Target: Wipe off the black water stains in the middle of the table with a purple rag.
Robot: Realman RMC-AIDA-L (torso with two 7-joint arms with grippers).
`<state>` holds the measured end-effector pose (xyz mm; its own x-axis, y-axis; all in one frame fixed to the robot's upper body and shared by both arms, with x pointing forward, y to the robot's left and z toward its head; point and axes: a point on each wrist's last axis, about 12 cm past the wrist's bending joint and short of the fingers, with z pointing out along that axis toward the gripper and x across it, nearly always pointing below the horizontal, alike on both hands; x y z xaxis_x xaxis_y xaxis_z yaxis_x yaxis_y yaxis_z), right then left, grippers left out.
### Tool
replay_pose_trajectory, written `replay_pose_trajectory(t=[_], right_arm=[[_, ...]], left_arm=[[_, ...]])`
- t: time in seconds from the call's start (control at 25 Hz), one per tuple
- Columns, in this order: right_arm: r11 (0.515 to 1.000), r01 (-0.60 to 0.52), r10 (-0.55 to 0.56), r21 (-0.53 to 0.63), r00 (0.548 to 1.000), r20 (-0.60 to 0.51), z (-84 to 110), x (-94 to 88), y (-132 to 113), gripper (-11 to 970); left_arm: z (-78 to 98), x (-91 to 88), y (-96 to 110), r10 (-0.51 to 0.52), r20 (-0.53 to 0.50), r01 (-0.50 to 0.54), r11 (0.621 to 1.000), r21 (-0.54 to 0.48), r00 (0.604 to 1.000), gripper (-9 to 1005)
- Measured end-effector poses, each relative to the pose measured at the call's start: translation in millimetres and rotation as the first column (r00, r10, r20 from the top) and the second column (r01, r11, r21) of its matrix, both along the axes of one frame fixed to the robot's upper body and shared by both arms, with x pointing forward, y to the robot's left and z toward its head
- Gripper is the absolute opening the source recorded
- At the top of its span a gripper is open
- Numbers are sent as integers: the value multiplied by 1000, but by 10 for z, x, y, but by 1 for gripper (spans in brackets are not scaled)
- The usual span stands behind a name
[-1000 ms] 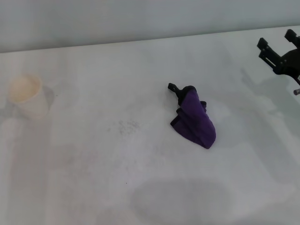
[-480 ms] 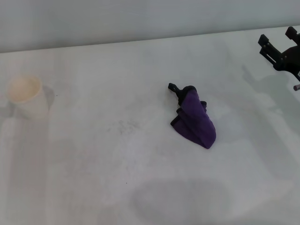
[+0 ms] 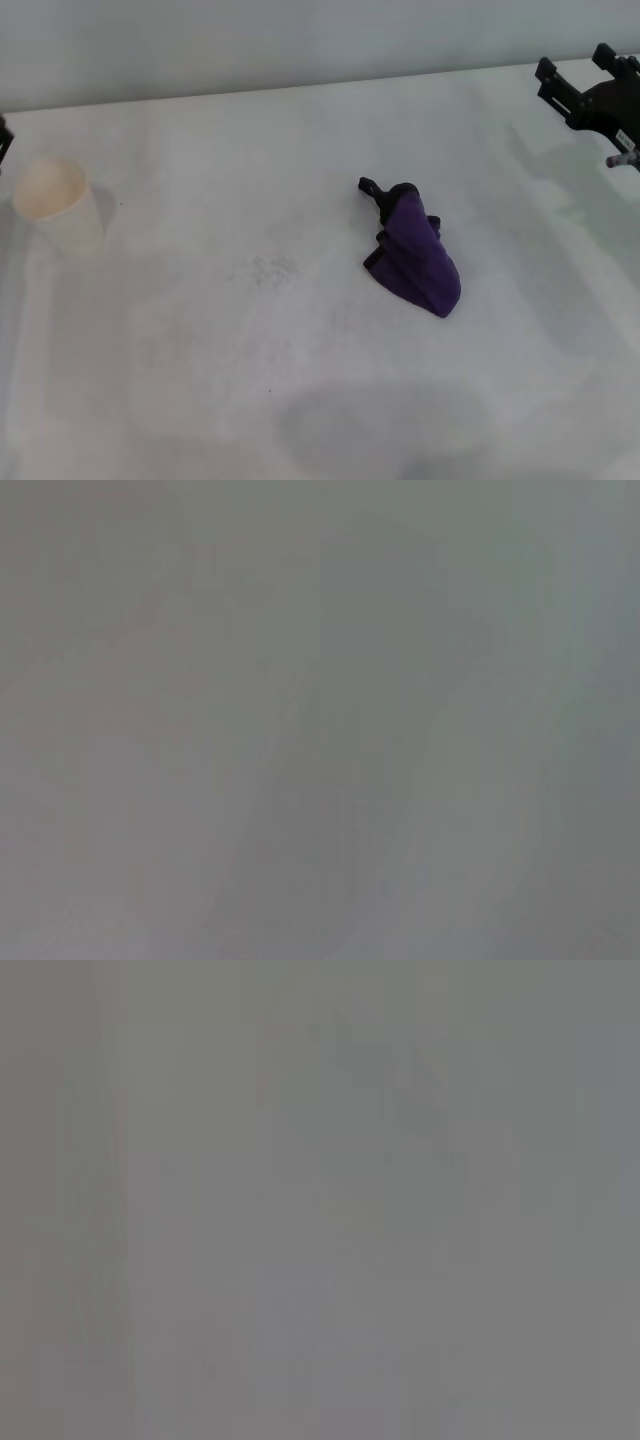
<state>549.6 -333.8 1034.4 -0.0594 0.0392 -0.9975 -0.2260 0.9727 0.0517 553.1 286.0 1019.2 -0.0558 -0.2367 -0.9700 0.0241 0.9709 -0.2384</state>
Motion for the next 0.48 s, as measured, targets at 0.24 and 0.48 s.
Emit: replay_pose_trajectory(t=[0.24,0.48], right_arm=[[998,47,-49,39,998,38,28,-49,-77,845],[995,75,-76,61,997,15,-26,-112,-119,845]], left_arm=[[95,116,-37,-10,33,10,1000,4,999,887],[105,129,37,24,34,-24,1000,9,999,887]])
